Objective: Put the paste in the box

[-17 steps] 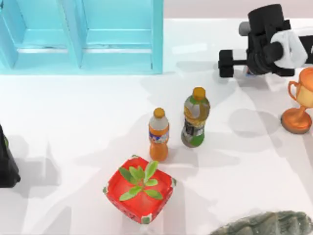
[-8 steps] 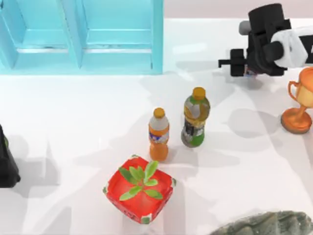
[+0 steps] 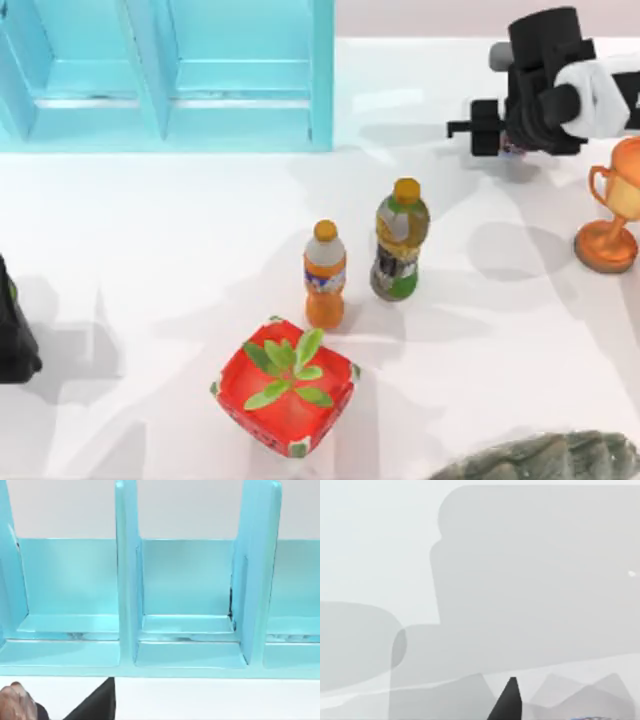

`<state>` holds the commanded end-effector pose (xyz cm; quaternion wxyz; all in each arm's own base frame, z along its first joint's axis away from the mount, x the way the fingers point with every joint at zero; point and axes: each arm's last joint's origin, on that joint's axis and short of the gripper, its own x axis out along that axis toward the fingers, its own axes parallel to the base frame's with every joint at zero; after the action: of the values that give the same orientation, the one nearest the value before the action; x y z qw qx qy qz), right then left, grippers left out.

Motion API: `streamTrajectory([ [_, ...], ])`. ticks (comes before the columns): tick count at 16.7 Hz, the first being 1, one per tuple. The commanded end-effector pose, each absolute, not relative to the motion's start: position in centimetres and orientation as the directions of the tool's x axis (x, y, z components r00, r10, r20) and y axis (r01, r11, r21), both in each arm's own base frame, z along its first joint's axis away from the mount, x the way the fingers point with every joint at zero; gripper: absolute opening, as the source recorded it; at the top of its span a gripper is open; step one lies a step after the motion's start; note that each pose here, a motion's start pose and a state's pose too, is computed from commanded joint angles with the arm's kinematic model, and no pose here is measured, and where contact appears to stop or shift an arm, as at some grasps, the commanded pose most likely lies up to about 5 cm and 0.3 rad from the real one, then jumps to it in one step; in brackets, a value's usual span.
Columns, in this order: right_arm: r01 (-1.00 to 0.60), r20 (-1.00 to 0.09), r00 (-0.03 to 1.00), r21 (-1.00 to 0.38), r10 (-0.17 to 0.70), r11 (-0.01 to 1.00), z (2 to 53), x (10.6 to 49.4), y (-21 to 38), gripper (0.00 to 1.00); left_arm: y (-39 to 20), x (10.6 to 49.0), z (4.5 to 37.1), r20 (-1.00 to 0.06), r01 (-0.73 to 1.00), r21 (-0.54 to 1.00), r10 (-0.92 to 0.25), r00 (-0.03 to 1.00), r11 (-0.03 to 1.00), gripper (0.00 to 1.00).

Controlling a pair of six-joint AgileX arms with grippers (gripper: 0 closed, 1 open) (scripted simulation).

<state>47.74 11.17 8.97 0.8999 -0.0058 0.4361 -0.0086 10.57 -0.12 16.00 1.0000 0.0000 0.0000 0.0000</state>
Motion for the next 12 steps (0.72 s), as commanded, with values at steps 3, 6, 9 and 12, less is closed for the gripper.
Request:
streamTrajectory([
  [3,0.01,-0.785,0.62,-0.018,-0.021,1.0,9.0,47.7,11.2,0.0,-0.1,10.6,16.0,0.0,0.0,0.0,0.0,1.0,1.0,1.0],
  [6,0.008,-0.784,0.62,-0.017,-0.018,1.0,9.1,47.7,11.3,0.0,-0.1,10.6,16.0,0.0,0.0,0.0,0.0,1.0,1.0,1.0],
  [9,0.008,-0.784,0.62,-0.017,-0.018,1.0,11.0,47.9,11.4,0.0,-0.1,10.6,16.0,0.0,0.0,0.0,0.0,1.0,1.0,1.0],
  [12,0.008,-0.784,0.62,-0.017,-0.018,1.0,14.3,48.0,11.4,0.0,-0.1,10.6,16.0,0.0,0.0,0.0,0.0,1.0,1.0,1.0],
])
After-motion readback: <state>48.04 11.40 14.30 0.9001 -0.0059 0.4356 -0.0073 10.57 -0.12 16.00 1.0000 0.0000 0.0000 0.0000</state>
